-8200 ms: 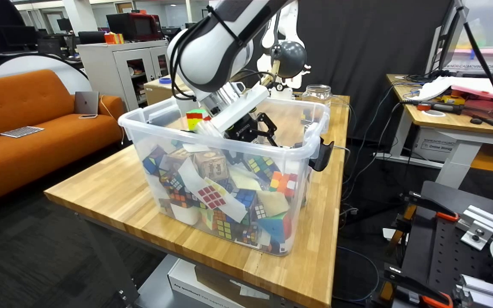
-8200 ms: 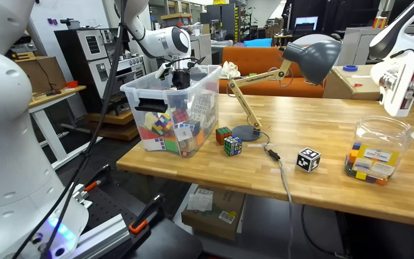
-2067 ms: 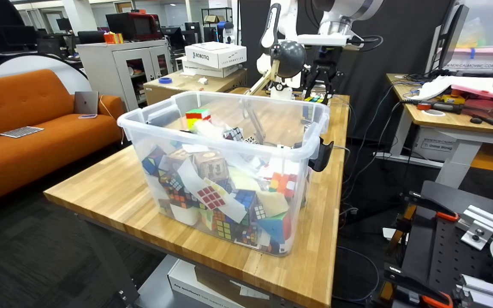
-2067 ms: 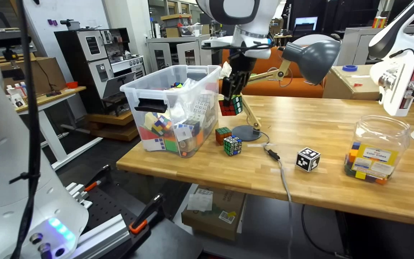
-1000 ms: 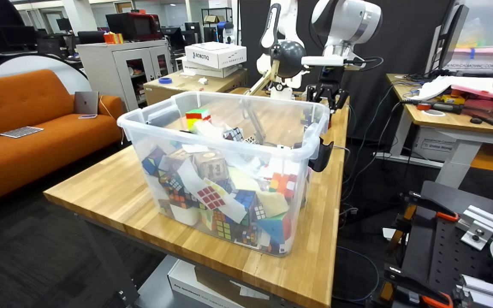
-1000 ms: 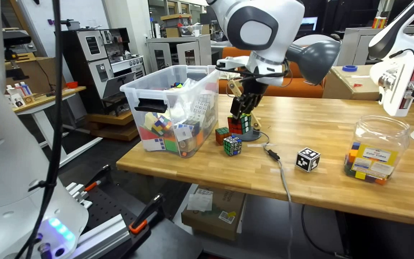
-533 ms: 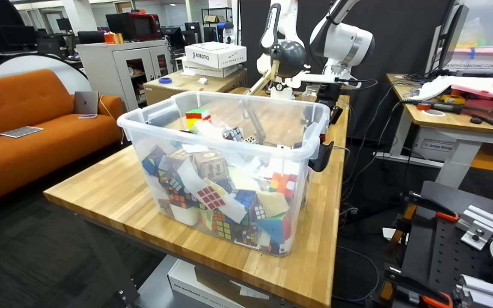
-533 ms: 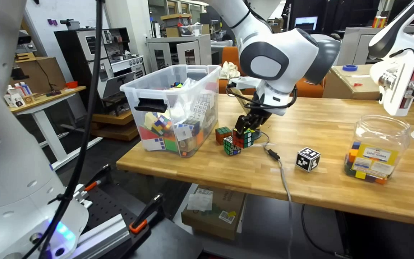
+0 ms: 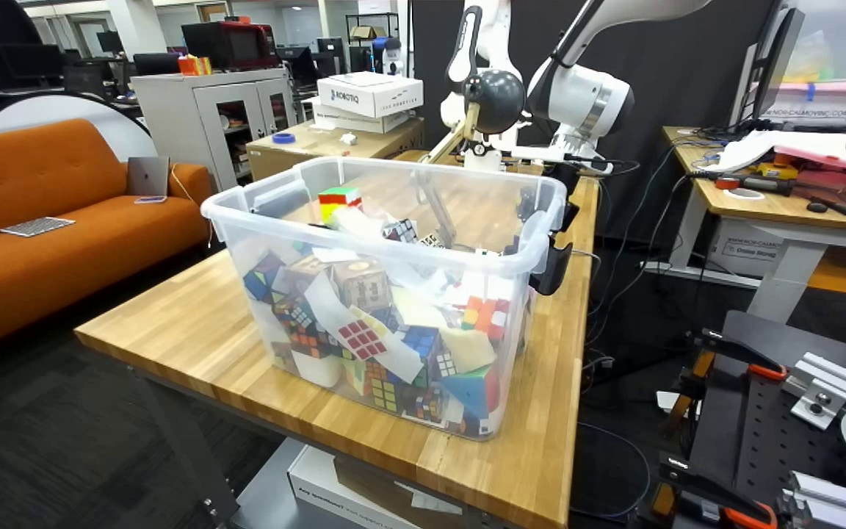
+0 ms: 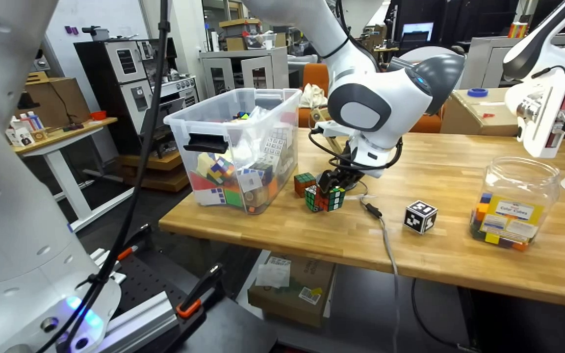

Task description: Remove one Rubik's cube from the container on the left and put it on the table

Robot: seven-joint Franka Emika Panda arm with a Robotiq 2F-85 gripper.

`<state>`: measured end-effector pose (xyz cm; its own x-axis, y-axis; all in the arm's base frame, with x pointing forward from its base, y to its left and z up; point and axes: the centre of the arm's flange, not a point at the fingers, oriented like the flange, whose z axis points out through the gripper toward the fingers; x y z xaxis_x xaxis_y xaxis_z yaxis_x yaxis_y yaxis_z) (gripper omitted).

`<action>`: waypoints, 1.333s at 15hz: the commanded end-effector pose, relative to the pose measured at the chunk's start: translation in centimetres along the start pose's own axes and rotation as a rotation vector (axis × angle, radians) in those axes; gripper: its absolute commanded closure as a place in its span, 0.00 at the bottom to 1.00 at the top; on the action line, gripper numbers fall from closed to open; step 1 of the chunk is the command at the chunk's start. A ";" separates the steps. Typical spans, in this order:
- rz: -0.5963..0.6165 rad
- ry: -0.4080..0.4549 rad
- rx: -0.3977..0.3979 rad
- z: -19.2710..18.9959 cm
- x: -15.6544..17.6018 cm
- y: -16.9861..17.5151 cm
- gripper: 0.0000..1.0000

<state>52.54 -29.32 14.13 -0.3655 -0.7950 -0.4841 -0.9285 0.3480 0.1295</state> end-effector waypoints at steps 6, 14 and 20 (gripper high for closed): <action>0.085 0.018 0.032 0.7 3.2 -0.1 0.63; 0.085 0.024 0.019 0.6 3.4 0.3 0.38; 0.069 0.024 0.013 0.6 3.1 0.3 0.09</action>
<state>51.07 -31.53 12.00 -0.4435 -0.7755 -0.4494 -0.8935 0.4217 0.1542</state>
